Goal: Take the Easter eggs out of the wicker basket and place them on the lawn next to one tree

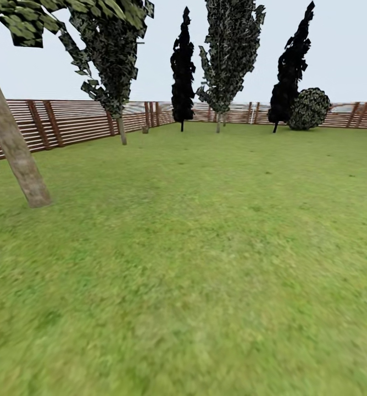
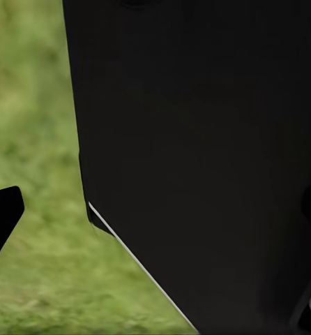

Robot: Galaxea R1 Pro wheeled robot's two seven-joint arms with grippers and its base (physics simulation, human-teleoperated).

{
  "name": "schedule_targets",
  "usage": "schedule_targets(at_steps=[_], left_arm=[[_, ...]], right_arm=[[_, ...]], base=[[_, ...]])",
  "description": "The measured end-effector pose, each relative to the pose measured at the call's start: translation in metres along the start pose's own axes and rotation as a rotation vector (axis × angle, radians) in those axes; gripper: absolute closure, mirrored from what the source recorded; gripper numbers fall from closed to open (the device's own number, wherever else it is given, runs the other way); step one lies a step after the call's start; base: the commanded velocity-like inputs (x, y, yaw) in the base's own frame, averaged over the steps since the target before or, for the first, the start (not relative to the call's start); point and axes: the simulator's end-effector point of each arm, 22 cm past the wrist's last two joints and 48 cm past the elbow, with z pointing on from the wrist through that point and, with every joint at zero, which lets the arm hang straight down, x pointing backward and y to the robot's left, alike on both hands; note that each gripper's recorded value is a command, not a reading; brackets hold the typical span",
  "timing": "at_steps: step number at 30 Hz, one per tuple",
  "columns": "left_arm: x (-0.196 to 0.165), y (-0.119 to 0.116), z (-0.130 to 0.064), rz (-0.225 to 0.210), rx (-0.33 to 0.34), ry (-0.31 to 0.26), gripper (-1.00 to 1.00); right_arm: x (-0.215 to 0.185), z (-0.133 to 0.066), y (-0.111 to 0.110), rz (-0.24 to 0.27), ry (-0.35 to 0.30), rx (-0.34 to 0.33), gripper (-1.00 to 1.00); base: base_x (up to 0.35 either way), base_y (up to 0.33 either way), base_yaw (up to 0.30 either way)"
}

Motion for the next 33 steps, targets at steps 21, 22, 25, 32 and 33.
schedule_targets(at_steps=[21, 22, 25, 32, 33], left_arm=[[0.010, 0.000, 0.000, -0.001, 0.000, 0.025, -1.00], [0.010, 0.000, 0.000, -0.001, 0.000, 0.026, -1.00], [0.012, 0.000, 0.000, -0.001, 0.000, 0.031, -1.00], [0.016, 0.000, 0.000, 0.000, 0.000, 0.042, -1.00], [0.017, 0.000, 0.000, -0.001, 0.000, 0.044, -1.00]], right_arm=[[0.009, 0.000, -0.001, -0.004, 0.022, 0.003, -1.00], [0.009, 0.000, -0.001, -0.004, 0.023, 0.003, -1.00], [0.011, 0.000, -0.001, -0.004, 0.028, 0.003, -1.00], [0.015, 0.000, 0.000, -0.004, 0.039, 0.003, -1.00], [0.016, 0.000, 0.000, -0.004, 0.041, 0.003, -1.00]], base=[[0.137, 0.000, -0.006], [0.137, 0.000, 0.000], [0.137, 0.000, 0.000], [0.137, 0.000, 0.000], [0.137, 0.000, 0.000]])
